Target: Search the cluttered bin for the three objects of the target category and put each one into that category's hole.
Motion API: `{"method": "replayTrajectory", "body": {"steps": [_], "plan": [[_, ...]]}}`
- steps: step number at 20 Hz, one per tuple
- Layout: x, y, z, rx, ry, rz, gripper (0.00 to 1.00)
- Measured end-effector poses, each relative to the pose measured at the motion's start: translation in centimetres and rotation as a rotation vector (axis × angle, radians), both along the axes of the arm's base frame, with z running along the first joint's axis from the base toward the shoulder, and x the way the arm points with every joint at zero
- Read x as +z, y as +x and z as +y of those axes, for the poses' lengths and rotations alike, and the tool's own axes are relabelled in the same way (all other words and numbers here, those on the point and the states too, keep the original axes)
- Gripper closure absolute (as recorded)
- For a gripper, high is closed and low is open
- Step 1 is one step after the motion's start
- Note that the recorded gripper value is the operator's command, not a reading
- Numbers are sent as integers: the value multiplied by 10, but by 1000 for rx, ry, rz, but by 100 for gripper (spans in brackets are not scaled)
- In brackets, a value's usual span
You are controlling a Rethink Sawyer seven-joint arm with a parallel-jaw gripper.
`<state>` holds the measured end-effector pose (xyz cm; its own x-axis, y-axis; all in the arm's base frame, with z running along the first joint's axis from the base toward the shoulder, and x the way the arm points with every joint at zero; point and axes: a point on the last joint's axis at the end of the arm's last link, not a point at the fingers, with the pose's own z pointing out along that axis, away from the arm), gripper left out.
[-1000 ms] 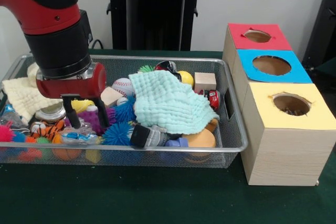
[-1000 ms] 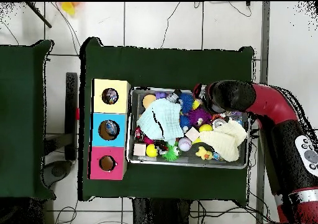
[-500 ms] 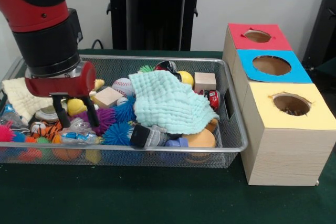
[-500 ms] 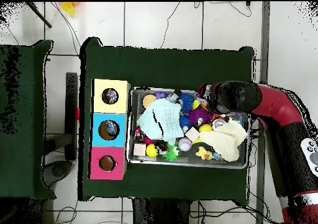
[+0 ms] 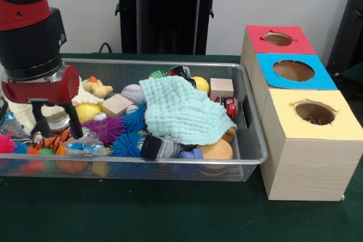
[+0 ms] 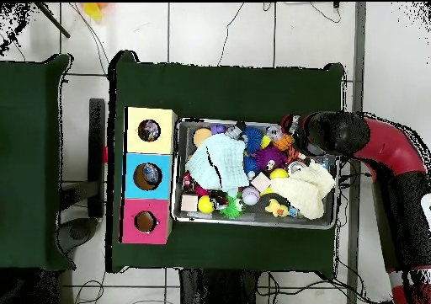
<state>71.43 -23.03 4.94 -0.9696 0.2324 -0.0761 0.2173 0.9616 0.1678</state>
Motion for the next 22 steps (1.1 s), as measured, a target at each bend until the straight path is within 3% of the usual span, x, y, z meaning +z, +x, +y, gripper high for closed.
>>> {"method": "replayTrajectory", "body": {"steps": [22], "plan": [[-10, 10, 12, 30, -7, -13, 0]]}}
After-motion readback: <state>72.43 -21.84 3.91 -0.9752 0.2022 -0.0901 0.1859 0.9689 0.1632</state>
